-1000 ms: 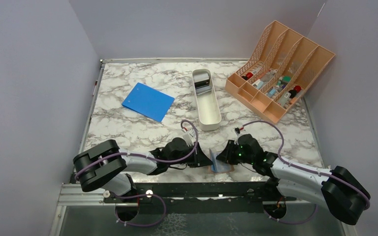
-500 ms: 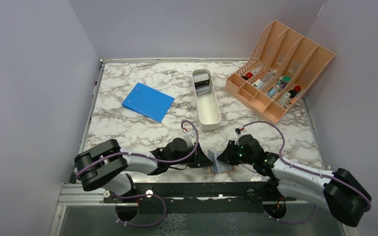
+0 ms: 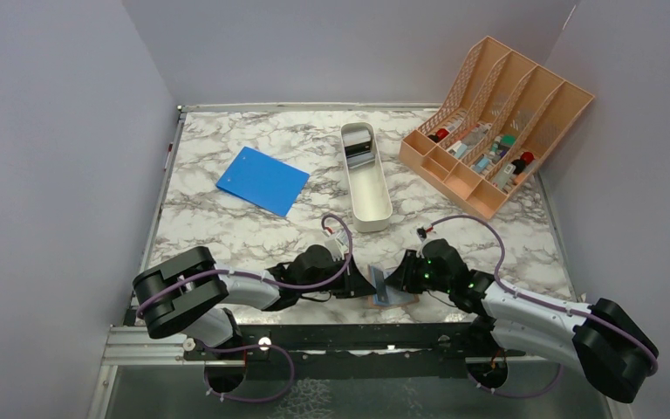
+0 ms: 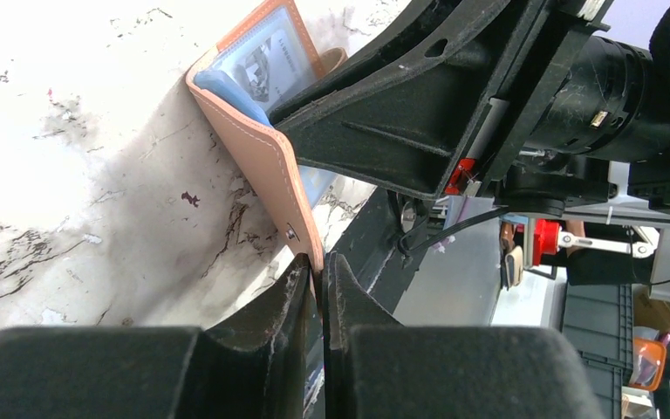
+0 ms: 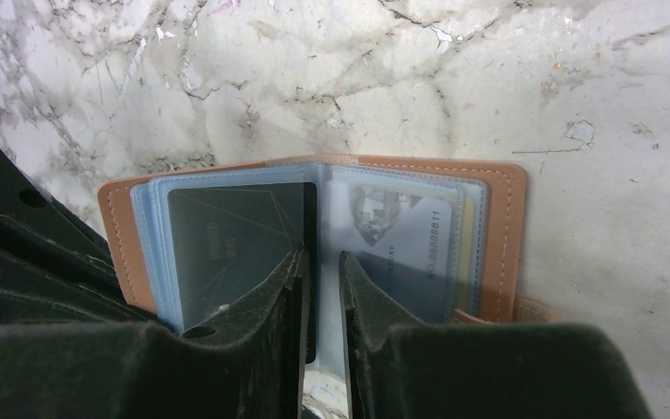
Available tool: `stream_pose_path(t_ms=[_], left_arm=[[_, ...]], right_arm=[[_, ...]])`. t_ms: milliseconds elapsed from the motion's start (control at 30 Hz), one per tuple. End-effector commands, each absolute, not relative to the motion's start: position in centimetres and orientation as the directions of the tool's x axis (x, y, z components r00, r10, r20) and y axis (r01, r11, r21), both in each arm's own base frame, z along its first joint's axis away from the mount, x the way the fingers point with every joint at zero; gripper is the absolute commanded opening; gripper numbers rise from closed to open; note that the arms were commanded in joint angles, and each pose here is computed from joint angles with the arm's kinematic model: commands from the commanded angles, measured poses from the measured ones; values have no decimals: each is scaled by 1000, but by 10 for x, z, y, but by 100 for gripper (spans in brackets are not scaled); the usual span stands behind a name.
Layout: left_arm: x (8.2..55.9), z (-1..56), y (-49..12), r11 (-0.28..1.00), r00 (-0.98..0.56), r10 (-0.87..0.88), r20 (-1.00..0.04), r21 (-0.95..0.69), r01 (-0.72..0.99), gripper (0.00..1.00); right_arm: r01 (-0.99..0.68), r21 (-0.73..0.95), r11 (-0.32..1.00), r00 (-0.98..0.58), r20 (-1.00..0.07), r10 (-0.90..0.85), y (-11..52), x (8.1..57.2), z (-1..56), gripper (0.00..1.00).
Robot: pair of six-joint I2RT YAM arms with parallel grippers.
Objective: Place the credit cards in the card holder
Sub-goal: Turn over the card slot in the card holder.
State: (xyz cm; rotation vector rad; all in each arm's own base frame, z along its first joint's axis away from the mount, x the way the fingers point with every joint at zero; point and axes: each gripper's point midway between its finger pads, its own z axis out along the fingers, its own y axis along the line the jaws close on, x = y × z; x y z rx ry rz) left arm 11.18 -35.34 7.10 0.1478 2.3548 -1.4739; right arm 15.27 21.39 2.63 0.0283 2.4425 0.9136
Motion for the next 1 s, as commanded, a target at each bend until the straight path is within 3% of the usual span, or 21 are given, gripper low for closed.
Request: stream_pose_path(t_ms=[0, 600, 833, 867, 967], left_arm=[[115, 86, -363, 417, -912, -92, -400, -847, 329, 12], [112, 94, -369, 393, -898, -76, -433, -841, 372, 15], [111, 99, -369, 378, -888, -78, -452, -838, 393, 23], [111, 100, -369, 377, -887, -80, -454, -838, 395, 23], [111, 100, -369, 376, -887, -78, -456, -837, 397, 10]], right_arm=[[-156, 595, 788, -885, -439, 156, 207, 140, 11, 24], [-168, 593, 788, -885, -443, 145, 209, 141, 11, 24], [-167, 595, 786, -885, -442, 146, 209, 140, 11, 24], [-167, 595, 786, -885, -442, 146, 209, 140, 11, 24], [-169, 596, 785, -885, -442, 145, 210, 140, 11, 23]])
